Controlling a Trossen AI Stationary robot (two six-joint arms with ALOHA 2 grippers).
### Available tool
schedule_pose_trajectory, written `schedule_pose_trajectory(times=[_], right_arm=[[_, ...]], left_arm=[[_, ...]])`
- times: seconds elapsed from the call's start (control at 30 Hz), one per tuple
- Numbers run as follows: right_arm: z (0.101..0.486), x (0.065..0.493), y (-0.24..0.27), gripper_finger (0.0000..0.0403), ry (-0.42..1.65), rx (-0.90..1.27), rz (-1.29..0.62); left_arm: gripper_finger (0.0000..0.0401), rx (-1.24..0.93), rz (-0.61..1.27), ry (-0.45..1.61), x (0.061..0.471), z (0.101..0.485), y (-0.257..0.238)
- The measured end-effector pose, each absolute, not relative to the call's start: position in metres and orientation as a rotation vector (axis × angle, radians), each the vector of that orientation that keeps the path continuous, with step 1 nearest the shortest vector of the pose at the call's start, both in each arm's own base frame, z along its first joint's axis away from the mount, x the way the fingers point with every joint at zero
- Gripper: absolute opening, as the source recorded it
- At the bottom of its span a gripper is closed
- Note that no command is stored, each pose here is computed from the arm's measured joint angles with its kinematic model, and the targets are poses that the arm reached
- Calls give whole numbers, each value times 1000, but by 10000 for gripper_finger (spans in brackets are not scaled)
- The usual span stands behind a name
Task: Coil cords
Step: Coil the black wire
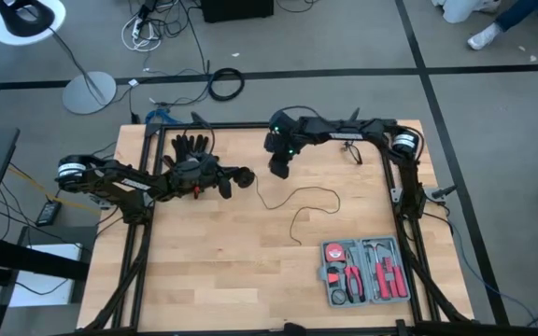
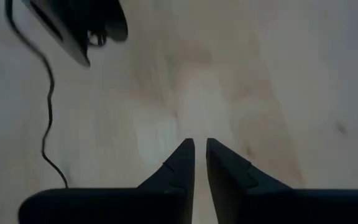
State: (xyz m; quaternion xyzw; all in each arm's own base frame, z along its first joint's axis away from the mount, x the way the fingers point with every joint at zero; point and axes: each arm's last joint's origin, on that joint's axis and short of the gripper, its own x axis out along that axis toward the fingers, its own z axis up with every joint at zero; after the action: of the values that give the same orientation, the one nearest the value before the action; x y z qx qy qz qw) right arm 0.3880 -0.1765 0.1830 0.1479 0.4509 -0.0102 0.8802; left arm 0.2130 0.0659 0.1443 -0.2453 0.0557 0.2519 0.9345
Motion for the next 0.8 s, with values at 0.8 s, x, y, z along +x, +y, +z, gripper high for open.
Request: schedule_pose_trajectory(times=[0.8], right_arm=[[161, 263, -80, 2, 211, 241, -299]], left_arm=[[0, -415, 525, 40, 214, 153, 67]])
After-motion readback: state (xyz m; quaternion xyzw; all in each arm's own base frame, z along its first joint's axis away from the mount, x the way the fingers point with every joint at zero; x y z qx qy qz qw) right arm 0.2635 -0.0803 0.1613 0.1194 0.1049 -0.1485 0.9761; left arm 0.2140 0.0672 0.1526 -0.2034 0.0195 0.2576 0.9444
